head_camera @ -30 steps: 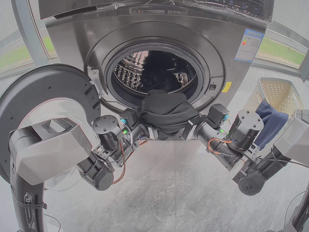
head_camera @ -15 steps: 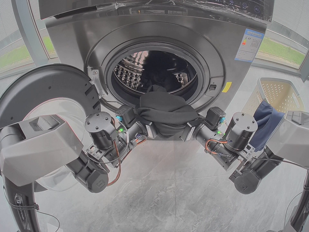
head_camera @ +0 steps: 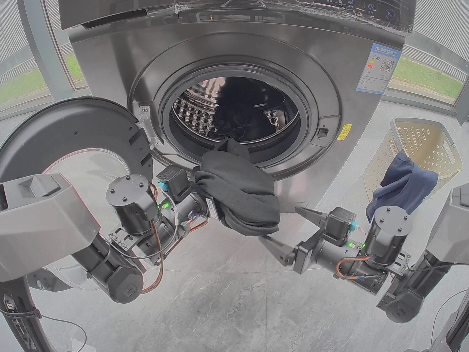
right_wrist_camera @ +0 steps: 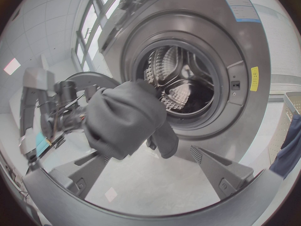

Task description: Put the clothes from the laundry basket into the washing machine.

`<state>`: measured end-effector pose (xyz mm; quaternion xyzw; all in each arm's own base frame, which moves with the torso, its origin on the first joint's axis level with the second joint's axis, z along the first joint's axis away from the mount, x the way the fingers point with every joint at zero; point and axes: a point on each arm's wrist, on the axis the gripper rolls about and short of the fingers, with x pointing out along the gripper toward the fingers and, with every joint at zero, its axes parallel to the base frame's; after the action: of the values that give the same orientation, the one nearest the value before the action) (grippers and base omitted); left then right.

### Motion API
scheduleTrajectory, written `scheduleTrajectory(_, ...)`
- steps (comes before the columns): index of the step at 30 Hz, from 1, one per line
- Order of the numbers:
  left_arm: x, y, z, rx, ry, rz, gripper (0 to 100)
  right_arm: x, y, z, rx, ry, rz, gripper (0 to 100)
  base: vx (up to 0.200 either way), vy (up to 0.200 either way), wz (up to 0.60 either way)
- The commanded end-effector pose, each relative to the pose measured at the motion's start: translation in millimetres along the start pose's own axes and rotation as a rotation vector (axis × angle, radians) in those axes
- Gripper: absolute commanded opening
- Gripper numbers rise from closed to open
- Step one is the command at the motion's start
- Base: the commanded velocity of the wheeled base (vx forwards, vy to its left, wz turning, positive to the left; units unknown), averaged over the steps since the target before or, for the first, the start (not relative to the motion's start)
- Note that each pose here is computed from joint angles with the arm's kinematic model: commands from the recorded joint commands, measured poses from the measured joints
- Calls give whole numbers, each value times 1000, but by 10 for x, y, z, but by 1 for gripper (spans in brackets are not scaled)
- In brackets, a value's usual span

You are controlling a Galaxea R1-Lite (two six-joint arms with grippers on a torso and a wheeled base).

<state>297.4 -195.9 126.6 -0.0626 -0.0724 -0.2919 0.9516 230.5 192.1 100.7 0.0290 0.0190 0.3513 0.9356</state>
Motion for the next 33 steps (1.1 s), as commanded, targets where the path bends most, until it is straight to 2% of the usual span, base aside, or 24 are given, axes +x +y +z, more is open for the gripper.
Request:
scheduleTrajectory(1, -112, 20, 42, -13, 12, 8, 0, -243, 88, -1, -18, 36, 58, 100, 0, 0, 0)
scheduleTrajectory(6, -204, 17, -1, -20, 49, 10, 0, -400, -63, -109, -33, 105, 5, 100, 0, 0, 0)
scheduleTrajectory(7, -204, 17, -1, -20, 49, 10, 0, -400, -63, -109, -33, 105, 5, 100, 0, 0, 0)
scheduleTrajectory(10, -337, 11, 26, -22, 63, 3, 0, -424, -184, -114, -34, 111, -23, 100, 0, 0, 0)
scheduleTrajectory(14, -589, -10, 106, -37, 91, -9, 0, -398, -304, -98, -32, 99, -70, 100, 0, 0, 0)
scheduleTrajectory(19, -791, -5, 166, -55, 108, -6, 0, -353, -303, -64, -30, 77, -77, 100, 0, 0, 0)
scheduleTrajectory(21, -851, -13, 235, -111, 92, -13, 0, -323, -279, -37, -29, 61, -93, 100, 0, 0, 0)
scheduleTrajectory(33, -865, -88, 285, -109, 75, -34, 0, -301, -320, -26, -11, 51, -128, 100, 0, 0, 0)
